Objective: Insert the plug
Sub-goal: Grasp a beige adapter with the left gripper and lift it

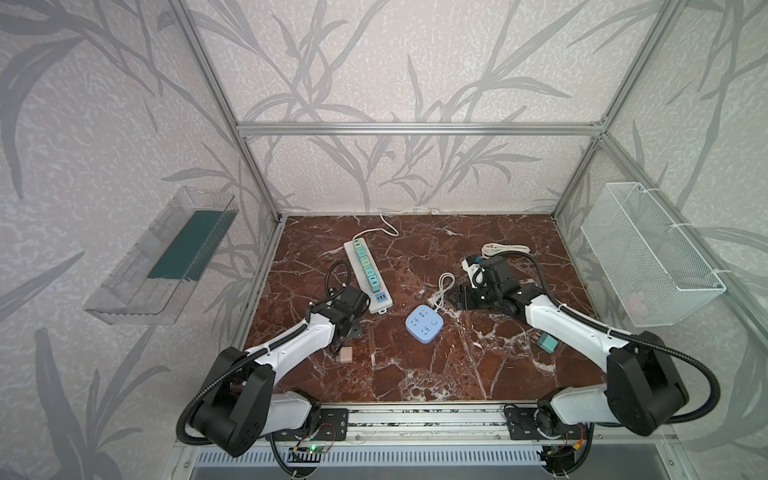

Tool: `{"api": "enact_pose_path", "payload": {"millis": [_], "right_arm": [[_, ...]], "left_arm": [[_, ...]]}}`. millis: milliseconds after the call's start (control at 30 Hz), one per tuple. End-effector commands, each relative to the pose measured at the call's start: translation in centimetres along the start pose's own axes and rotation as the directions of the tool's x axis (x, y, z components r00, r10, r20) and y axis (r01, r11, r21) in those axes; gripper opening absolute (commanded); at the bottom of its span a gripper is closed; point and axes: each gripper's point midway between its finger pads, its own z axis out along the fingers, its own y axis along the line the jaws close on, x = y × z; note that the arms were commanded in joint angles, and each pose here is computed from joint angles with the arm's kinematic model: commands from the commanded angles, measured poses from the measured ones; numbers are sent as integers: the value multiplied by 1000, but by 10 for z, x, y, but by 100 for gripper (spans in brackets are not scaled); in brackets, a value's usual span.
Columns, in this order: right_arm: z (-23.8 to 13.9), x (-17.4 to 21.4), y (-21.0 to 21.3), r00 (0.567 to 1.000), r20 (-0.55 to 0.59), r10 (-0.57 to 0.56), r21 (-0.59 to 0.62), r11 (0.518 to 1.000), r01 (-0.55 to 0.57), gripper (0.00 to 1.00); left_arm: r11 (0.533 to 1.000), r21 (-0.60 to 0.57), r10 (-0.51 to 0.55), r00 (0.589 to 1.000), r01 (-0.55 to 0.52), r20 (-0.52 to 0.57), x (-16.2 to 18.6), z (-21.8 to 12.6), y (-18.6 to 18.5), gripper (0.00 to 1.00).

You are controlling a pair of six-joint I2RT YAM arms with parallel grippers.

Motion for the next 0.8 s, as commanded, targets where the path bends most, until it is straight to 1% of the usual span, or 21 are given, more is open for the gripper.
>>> {"api": "enact_pose_path", "payload": {"millis": [0,67,133,233,333,433,533,633,767], "right_arm": [[-2,1,7,1000,9,-16,-24,1000,16,71],[0,2,7,1000,0,-16,-22,1000,16,71],[0,3,8,1000,-8,-12,-19,1000,12,71],[0,2,10,1000,-5,-13,-19,1000,13,70],[0,4,8,1000,-12,-13,-10,1000,13,69],[0,5,9,1000,-15,-17,-13,1000,17,69],[-3,3,11,1000,-12,-22,-14,1000,22,69],[-8,1,14,1000,7,-26,-25,999,26,68],[-12,-1,16,999,24,-25,-29,999,26,68]], "left_arm": [[1000,-1,-12,1000,12,-10,-7,4,-6,66],[1000,-5,-23,999,23,-38,-3,10,-6,63],[999,-7,-50,998,50,-39,-1,14,-5,60],[996,10,-92,995,92,-27,-2,19,-5,58],[996,-8,-86,996,86,-37,-2,22,-3,57],[997,1,-71,996,71,-49,-4,25,-7,53],[996,47,-76,996,78,-48,-4,29,-15,48],[996,42,-73,996,75,-54,-3,30,-14,41],[998,45,-34,998,36,-53,-7,24,-15,30]]}}
